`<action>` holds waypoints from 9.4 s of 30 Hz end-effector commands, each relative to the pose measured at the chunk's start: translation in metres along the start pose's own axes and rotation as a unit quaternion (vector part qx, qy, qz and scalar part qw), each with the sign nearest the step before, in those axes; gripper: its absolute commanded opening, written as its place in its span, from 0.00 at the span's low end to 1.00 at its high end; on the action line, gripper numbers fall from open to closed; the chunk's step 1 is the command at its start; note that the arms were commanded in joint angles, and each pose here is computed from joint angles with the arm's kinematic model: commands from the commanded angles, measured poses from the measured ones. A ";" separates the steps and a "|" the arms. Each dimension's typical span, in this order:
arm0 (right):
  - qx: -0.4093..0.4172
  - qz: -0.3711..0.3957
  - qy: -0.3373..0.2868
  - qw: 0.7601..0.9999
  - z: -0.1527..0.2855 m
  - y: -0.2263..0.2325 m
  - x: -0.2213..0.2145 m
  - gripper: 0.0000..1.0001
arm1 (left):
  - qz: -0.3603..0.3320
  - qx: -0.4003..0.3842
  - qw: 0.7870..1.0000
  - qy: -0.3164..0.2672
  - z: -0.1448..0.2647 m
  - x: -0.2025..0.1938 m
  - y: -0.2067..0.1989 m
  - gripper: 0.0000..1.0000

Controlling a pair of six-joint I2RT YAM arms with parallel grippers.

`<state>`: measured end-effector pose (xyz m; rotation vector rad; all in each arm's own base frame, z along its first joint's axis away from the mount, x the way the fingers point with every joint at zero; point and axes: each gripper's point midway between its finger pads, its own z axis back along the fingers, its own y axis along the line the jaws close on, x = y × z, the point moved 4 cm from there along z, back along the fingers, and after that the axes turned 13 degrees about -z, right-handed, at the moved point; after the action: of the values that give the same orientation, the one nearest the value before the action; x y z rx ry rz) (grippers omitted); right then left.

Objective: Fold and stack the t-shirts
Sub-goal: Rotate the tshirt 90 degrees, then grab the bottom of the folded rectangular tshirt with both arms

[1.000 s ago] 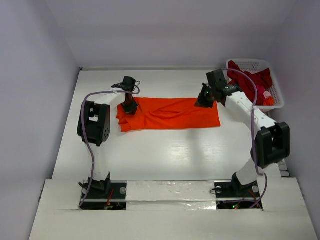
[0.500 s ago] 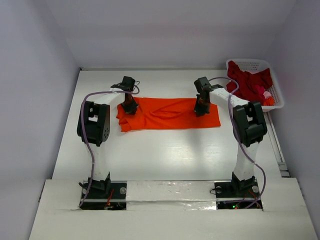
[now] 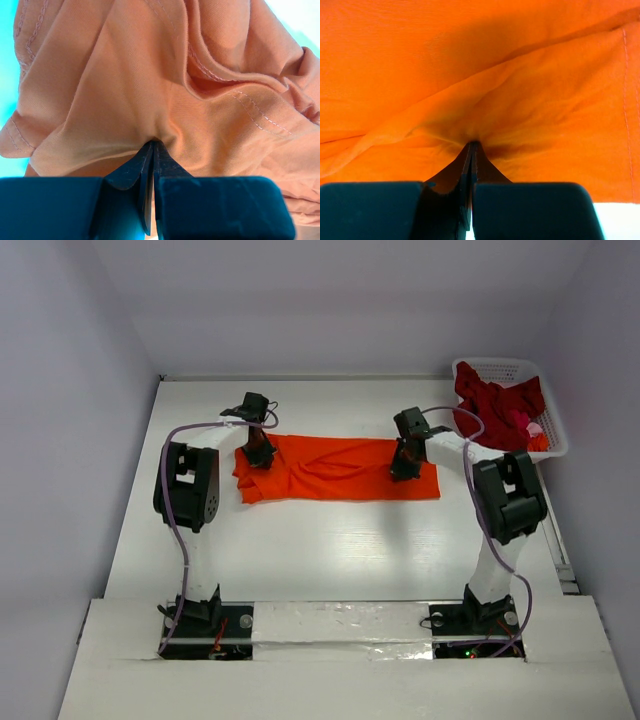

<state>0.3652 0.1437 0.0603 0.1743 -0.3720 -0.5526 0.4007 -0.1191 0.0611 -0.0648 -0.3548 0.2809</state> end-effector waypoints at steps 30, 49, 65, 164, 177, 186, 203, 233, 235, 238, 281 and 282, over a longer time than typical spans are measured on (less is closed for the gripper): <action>0.066 0.040 0.121 0.990 0.039 -0.055 -0.171 0.00 | -0.023 -0.077 0.997 -0.010 -0.035 0.057 -0.032 0.00; 0.072 0.112 0.169 0.977 0.067 -0.031 -0.284 0.00 | -0.060 -0.131 0.989 -0.029 -0.043 0.078 -0.088 0.00; 0.091 0.159 0.156 0.971 0.091 -0.008 -0.326 0.00 | -0.104 -0.168 0.980 -0.012 -0.066 0.057 -0.142 0.00; 0.108 0.206 0.111 0.966 0.116 0.020 -0.340 1.00 | -0.143 -0.322 0.934 -0.059 0.016 0.065 -0.219 0.68; 0.193 0.135 -0.057 0.970 0.216 0.033 -0.247 1.00 | -0.163 -0.362 0.895 -0.201 0.189 0.097 -0.206 0.99; 0.276 0.046 -0.252 0.926 0.350 0.026 -0.130 1.00 | -0.214 -0.356 0.837 -0.356 0.358 0.076 -0.143 0.99; 0.266 0.077 -0.230 0.933 0.358 0.025 -0.126 1.00 | -0.175 -0.434 0.877 -0.106 0.287 -0.107 -0.056 0.99; 0.193 0.110 0.161 0.962 0.232 -0.122 -0.255 0.91 | -0.009 -0.438 0.897 0.067 0.222 -0.283 0.037 0.91; 0.210 0.097 0.161 0.959 0.237 -0.127 -0.251 0.91 | -0.042 -0.432 0.899 0.063 0.222 -0.276 0.028 0.92; 0.213 0.073 0.153 0.962 0.241 -0.129 -0.246 0.91 | -0.101 -0.438 0.889 0.088 0.221 -0.277 0.001 0.92; 0.165 0.074 0.244 0.953 0.175 -0.100 -0.296 0.85 | -0.040 -0.331 0.930 0.157 0.180 -0.378 -0.001 0.82; 0.166 0.073 0.246 0.952 0.175 -0.100 -0.296 0.85 | -0.047 -0.316 0.934 0.159 0.175 -0.381 -0.003 0.83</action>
<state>0.0149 0.1990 0.1018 0.5336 -0.0002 -0.2591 -0.0098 -0.2254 0.0998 -0.7923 -0.0712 0.0235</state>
